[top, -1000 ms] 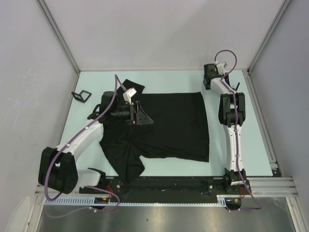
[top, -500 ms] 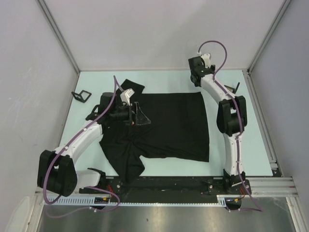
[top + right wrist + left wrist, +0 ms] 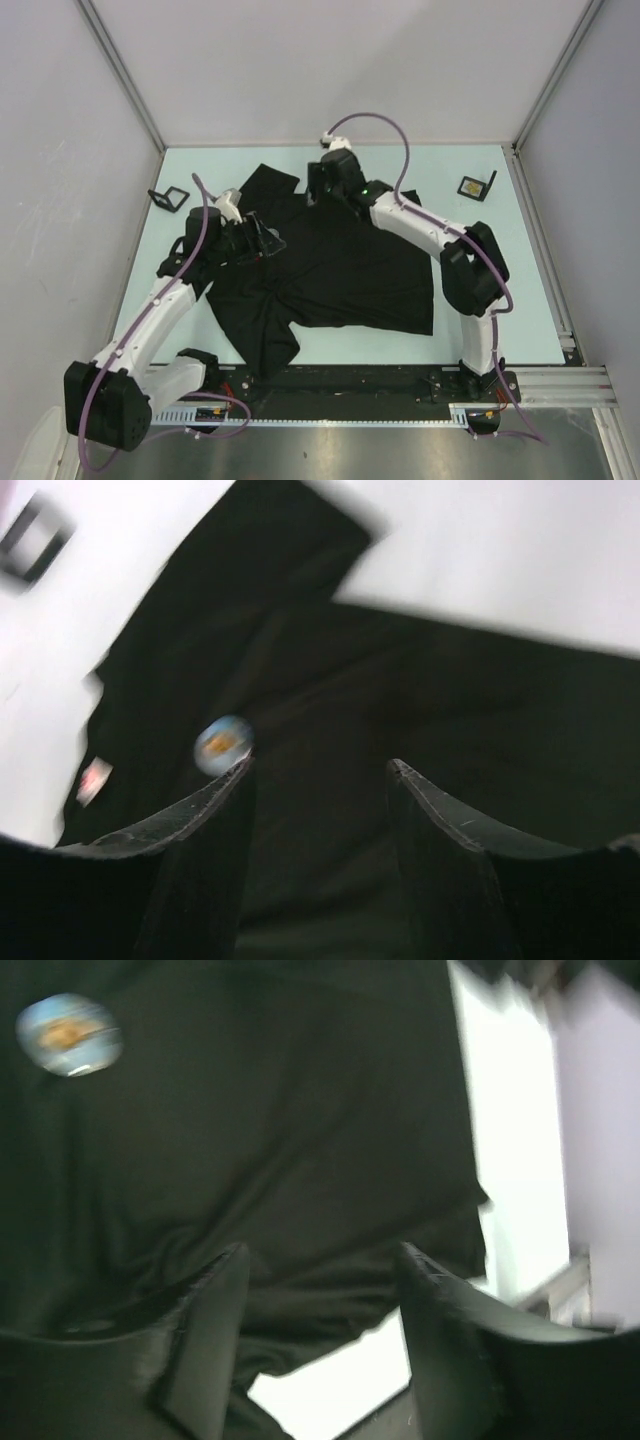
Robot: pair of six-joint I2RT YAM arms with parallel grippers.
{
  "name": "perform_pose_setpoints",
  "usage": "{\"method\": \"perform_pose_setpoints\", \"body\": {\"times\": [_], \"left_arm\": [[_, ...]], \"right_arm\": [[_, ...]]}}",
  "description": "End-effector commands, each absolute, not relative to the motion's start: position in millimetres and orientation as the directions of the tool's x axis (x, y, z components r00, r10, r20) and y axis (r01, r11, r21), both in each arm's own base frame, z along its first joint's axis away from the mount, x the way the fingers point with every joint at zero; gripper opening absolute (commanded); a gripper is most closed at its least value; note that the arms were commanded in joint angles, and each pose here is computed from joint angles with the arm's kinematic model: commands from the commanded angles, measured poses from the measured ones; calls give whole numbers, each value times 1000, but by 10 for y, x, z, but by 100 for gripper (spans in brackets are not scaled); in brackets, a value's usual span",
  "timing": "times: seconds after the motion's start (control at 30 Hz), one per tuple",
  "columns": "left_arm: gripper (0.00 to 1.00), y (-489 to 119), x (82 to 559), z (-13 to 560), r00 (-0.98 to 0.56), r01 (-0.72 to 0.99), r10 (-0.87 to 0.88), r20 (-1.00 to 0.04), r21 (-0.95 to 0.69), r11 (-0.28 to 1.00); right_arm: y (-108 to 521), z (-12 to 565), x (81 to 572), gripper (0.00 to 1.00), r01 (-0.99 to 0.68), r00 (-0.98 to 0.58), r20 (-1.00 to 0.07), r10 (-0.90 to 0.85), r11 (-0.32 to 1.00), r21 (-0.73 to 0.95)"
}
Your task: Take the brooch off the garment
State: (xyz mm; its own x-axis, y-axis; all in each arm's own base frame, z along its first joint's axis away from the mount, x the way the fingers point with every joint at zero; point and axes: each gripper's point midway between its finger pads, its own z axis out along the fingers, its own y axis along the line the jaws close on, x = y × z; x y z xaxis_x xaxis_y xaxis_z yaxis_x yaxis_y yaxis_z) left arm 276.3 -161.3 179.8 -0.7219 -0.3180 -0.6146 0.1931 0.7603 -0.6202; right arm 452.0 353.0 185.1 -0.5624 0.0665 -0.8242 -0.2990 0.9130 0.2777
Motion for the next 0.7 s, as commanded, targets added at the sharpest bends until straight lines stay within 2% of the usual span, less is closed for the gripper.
{"method": "perform_pose_setpoints", "body": {"times": [0.0, 0.03, 0.13, 0.3, 0.4, 0.67], "left_arm": [[59, -1279, 3089, 1427, -681, -63, -504, -531, -644, 762], [53, -1240, 3143, 1364, -679, -95, -522, -516, -643, 760], [47, -1112, 3366, 1222, -657, -157, -564, -500, -642, 751], [47, -1003, 3754, 1056, -610, -203, -641, -466, -690, 695], [41, -994, 3950, 894, -605, -226, -669, -430, -714, 663], [42, -1039, 4213, 601, -608, -222, -679, -411, -733, 643]], "right_arm": [[4231, 1786, 4140, 56, -485, -618, -781, 92, 737, 470], [4263, 1709, 4098, 55, -490, -628, -774, 85, 729, 477], [4456, 1571, 3977, 50, -556, -626, -779, 40, 677, 482], [4615, 1145, 4065, 43, -600, -595, -799, -83, 707, 374], [4684, 879, 4067, 41, -603, -579, -797, -169, 746, 280], [4877, 526, 4039, 34, -588, -633, -756, -170, 740, 326]]}}
